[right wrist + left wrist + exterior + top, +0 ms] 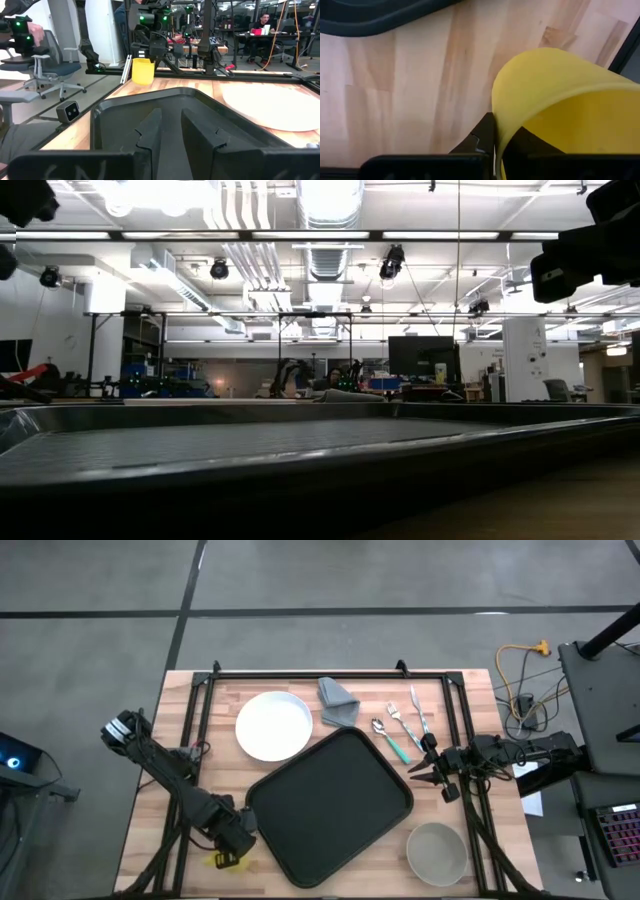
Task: Set up tray
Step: Put the yellow mug on the black tray
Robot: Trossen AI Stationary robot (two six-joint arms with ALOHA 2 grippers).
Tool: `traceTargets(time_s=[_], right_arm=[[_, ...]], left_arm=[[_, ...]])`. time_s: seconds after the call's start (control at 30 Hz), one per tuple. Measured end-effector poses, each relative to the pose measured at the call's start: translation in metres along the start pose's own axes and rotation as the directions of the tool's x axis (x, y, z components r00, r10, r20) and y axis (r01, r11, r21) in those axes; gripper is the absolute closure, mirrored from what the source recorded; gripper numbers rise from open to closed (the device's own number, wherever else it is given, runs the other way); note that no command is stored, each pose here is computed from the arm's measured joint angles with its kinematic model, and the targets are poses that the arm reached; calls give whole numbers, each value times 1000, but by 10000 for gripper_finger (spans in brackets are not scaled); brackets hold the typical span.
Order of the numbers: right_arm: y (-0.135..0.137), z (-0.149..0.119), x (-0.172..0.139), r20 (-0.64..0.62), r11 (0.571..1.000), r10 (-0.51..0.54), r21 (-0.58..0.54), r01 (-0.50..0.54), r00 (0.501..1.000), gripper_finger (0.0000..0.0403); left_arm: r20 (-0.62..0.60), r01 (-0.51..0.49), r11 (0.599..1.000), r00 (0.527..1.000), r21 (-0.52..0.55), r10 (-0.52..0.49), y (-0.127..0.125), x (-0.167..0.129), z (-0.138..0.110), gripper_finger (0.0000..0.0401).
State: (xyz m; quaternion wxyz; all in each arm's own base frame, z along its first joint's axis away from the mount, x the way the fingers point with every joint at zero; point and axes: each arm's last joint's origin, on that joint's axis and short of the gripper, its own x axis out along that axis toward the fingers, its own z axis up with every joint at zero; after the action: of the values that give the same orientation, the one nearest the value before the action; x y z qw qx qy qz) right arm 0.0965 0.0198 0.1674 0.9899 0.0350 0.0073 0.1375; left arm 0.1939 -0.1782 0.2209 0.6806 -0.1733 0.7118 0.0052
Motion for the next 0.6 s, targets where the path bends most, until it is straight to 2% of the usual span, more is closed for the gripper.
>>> traceTargets(time_s=[0.43, 0.6], right_arm=[[0, 0, 0, 0, 1000, 0, 0, 0, 1000, 335], [0, 0, 0, -1, 1000, 0, 0, 0, 1000, 335]], left_arm=[[24, -16, 995, 1000, 102, 14, 29, -15, 25, 401], [34, -10, 995, 999, 96, 7, 37, -24, 27, 401]])
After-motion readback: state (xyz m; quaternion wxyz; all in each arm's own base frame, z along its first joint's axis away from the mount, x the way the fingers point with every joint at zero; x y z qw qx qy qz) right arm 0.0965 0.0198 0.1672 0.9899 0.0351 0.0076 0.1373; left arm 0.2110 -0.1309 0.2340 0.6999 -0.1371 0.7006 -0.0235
